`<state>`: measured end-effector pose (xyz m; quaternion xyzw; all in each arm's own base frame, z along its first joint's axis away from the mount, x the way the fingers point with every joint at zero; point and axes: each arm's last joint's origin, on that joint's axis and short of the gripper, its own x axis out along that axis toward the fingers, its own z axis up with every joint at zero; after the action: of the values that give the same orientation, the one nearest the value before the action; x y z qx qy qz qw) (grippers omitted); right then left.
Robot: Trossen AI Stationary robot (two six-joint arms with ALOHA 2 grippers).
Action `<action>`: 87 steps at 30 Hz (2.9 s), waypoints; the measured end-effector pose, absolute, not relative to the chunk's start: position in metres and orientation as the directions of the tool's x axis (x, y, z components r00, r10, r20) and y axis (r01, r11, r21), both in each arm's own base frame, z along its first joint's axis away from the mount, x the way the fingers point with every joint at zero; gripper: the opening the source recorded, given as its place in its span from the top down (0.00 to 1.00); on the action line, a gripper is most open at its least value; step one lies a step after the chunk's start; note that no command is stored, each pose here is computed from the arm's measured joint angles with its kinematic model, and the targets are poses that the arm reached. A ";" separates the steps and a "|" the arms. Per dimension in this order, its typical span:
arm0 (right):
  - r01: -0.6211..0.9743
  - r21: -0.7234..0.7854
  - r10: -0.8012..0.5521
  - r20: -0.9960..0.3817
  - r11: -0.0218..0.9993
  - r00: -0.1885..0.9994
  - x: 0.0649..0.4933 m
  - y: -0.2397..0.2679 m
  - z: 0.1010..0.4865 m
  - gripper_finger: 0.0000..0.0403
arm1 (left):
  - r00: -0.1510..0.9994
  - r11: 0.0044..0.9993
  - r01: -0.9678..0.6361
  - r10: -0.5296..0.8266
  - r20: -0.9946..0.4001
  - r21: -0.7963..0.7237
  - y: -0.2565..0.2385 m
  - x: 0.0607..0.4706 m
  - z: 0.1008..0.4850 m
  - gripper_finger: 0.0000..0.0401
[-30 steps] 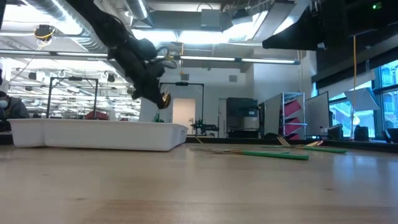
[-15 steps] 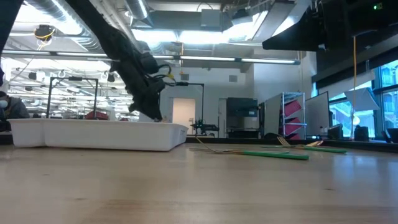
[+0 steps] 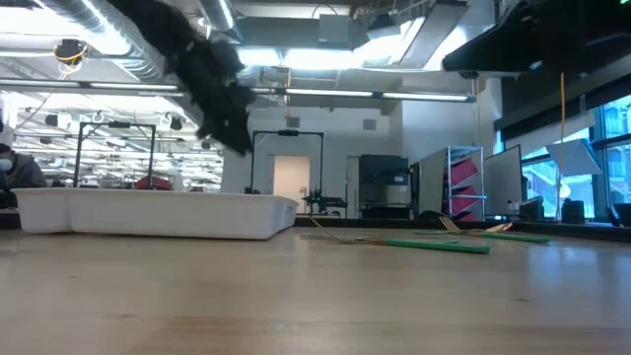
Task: Sort silverware
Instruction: Put the green fork into the white cutlery tray
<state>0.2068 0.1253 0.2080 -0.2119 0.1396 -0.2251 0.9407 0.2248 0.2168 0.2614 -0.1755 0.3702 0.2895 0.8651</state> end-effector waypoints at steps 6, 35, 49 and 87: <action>0.180 -0.104 -0.207 -0.407 0.978 0.889 0.185 0.103 0.217 0.58 | 0.710 0.881 -0.474 0.386 -0.588 0.007 0.142 0.264 0.281 0.74; 0.113 0.014 -0.068 -0.720 0.994 0.691 0.267 -0.007 0.090 0.63 | 0.986 0.990 -0.139 0.135 -0.102 -0.031 -0.080 0.302 0.164 0.83; 0.220 -0.023 -0.180 -0.659 0.975 0.730 0.261 0.009 0.077 0.94 | 0.672 0.677 -0.728 0.736 -0.080 0.110 -0.111 0.241 0.195 0.83; 0.186 -0.057 -0.179 -0.640 0.981 0.747 0.296 0.003 0.086 0.72 | 0.689 0.707 -0.707 0.685 -0.236 -0.010 -0.096 0.240 0.167 0.83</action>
<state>0.2957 0.0025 0.0856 0.0053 0.3419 -0.0976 0.9346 0.2402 -0.0960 0.1668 -0.0498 0.1078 0.3794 0.9176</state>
